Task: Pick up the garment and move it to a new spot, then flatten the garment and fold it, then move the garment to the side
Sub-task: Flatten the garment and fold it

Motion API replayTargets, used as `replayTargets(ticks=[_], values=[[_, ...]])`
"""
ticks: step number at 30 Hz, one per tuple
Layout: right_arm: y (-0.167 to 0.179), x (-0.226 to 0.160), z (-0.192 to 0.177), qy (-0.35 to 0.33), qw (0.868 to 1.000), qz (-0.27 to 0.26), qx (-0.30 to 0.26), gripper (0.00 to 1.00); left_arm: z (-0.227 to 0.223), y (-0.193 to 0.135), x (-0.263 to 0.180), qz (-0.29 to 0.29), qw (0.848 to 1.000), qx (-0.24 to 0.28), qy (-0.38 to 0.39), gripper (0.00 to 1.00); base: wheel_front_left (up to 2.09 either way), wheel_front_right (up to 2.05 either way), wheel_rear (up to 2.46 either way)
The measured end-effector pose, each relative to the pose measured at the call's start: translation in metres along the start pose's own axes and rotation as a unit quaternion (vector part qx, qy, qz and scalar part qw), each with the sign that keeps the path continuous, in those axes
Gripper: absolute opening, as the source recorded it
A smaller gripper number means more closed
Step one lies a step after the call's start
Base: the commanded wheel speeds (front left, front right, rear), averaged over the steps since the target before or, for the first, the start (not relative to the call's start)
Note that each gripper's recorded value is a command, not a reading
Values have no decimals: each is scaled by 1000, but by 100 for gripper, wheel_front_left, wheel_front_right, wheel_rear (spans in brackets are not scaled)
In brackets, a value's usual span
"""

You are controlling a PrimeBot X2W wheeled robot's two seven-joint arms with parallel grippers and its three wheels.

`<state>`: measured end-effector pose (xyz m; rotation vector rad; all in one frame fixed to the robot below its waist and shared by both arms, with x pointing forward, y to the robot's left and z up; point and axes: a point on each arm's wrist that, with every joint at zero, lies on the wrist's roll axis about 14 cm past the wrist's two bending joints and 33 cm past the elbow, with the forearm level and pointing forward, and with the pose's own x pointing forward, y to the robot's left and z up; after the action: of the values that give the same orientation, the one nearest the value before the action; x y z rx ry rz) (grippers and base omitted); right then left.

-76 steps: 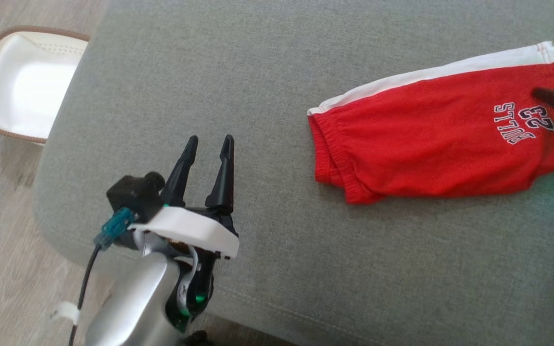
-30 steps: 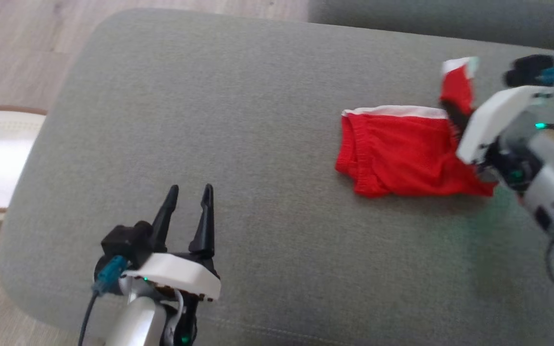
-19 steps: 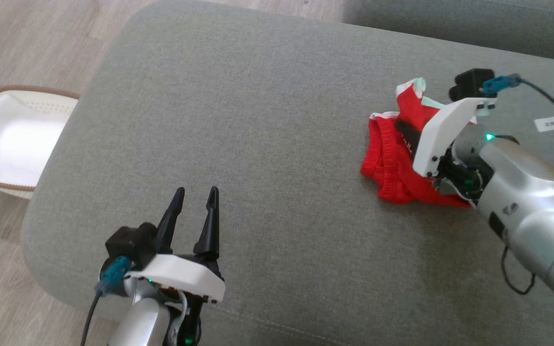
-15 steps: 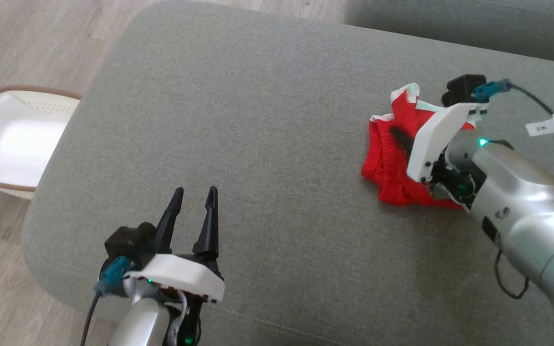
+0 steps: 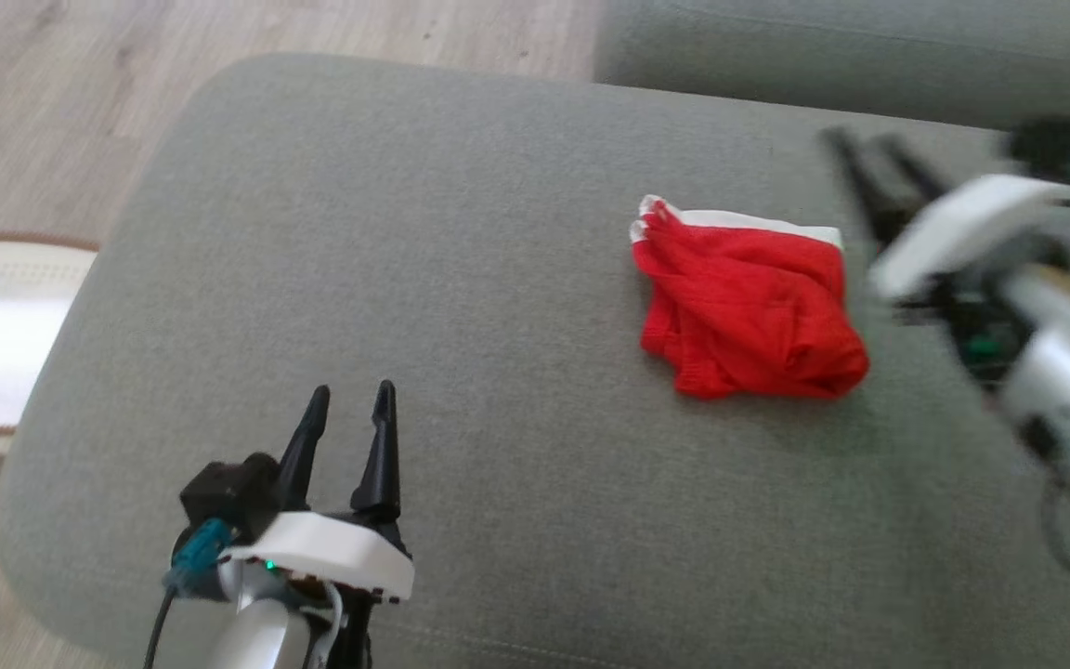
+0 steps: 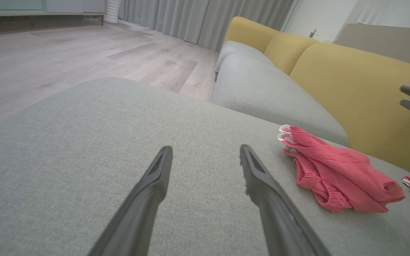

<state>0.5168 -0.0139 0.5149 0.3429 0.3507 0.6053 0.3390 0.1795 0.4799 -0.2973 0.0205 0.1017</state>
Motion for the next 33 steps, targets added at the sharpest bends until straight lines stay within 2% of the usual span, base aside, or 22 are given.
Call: replayTargets(ticks=[4, 8, 9, 11, 15, 19, 23, 26, 33], values=[[-68, -32, 19, -38, 995, -88, -1, 100, 0, -7, 2, -12, 1000, -2, -1, 100, 0, 0, 0], [-96, -44, -8, -4, 991, -130, 17, 100, -2, -6, 2, -11, 1000, -2, 2, 100, 0, 0, 0], [-97, -44, -13, 4, 991, -134, 29, 93, -2, -5, 2, -10, 1000, -1, 3, 100, 0, 0, 0], [-94, -37, -17, 10, 988, -133, 78, 0, -3, -3, 1, -7, 1000, -1, 4, 100, 0, 0, 0], [-67, -17, -33, 56, 974, -99, 195, 0, -3, 2, -2, 1, 1000, 3, 5, 100, 0, 0, 0], [-37, -7, -65, 126, 956, -63, 259, 0, -3, 8, -6, 11, 1000, 5, 5, 100, 0, 0, 0], [-25, -11, -107, 202, 935, -61, 285, 0, -1, 15, -10, 23, 1000, 6, 3, 100, 0, 0, 0], [-7, -10, -123, 236, 919, -41, 313, 0, 0, 20, -12, 31, 999, 6, 1, 100, 0, 0, 0], [51, -13, -142, 288, 903, 37, 317, 0, 2, 25, -12, 39, 999, 7, -2, 100, 0, 0, 0]])
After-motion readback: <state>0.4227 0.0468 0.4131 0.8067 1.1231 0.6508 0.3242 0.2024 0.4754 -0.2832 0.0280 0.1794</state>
